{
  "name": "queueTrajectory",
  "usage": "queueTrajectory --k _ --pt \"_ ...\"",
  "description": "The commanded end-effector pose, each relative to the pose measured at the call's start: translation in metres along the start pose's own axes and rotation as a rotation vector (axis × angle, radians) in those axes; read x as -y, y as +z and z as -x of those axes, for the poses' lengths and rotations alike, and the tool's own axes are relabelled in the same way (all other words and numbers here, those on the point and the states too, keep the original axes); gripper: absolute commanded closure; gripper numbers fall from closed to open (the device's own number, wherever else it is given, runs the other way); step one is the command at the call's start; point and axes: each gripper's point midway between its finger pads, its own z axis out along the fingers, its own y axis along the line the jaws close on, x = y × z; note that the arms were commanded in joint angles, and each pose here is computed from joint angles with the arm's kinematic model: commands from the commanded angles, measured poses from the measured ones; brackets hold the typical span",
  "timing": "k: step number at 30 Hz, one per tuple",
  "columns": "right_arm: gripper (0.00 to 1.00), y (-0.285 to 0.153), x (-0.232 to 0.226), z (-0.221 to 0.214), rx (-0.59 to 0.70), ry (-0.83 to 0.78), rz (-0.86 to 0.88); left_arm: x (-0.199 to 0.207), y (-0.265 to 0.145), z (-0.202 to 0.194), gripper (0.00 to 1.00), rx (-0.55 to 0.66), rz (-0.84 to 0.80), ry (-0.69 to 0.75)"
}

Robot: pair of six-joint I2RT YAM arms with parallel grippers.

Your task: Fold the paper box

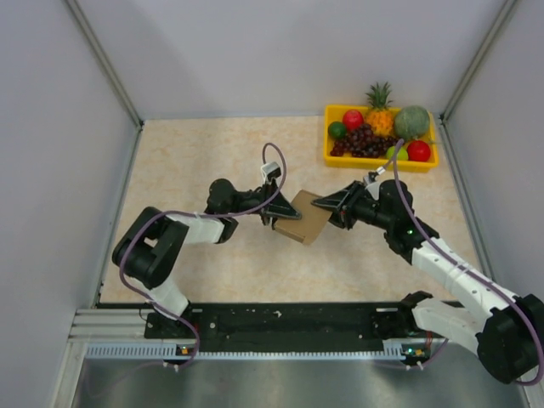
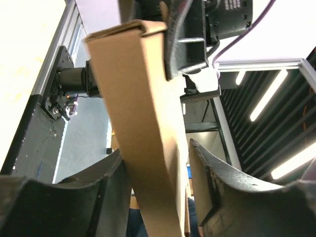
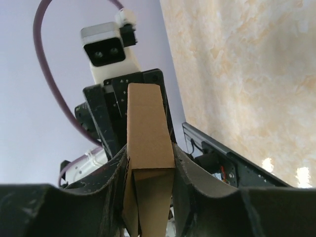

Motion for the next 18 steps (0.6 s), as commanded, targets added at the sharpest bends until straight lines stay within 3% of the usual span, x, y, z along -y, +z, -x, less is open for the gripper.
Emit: queueTrajectory --k 1,2,3,4,5,6,7,8,9,11,14,18 --pt "0.71 -0.003 -0.02 0.001 0.02 0.043 0.067 0.04 -0.002 -0.017 0.42 -0.012 -0.08 0.402" --pt "0.71 -0.004 -0.021 0.001 0.019 0.044 0.069 0.032 -0.001 -0.014 0.4 -0.008 -0.037 0.348" --pt "0.72 -0.004 -0.024 0.001 0.019 0.035 0.071 0.033 -0.002 -0.016 0.38 -0.006 -0.024 0.43" --pt "0.72 -0.006 -0.022 0.001 0.023 0.032 0.059 0.033 -0.002 -0.015 0.27 -0.009 -0.005 0.457" --pt "0.72 -0.007 -0.022 0.003 0.035 0.033 0.052 0.015 -0.005 -0.012 0.23 -0.003 0.079 0.341" --pt "0.72 -0.009 -0.025 0.002 0.041 0.017 0.06 0.014 -0.008 -0.014 0.23 -0.005 0.108 0.48" --pt "0.72 -0.011 -0.025 0.002 0.045 0.013 0.057 0.014 -0.01 -0.003 0.22 0.034 0.173 0.508" --pt "0.71 -0.012 -0.021 0.004 0.055 0.014 0.038 0.009 -0.014 0.002 0.2 0.054 0.252 0.547" --pt "0.71 -0.013 -0.02 0.004 0.06 0.0 0.032 -0.027 -0.037 -0.008 0.18 0.027 0.466 0.542" --pt "0.71 -0.015 -0.015 0.004 0.057 0.002 0.009 -0.023 -0.06 0.024 0.16 0.152 0.717 0.684" --pt "0.71 -0.015 -0.006 0.002 0.051 0.011 -0.017 -0.024 -0.1 0.033 0.14 0.257 0.93 0.792" --pt "0.72 -0.016 0.002 0.005 0.067 -0.014 -0.061 0.0 -0.133 0.029 0.12 0.427 1.031 0.972"
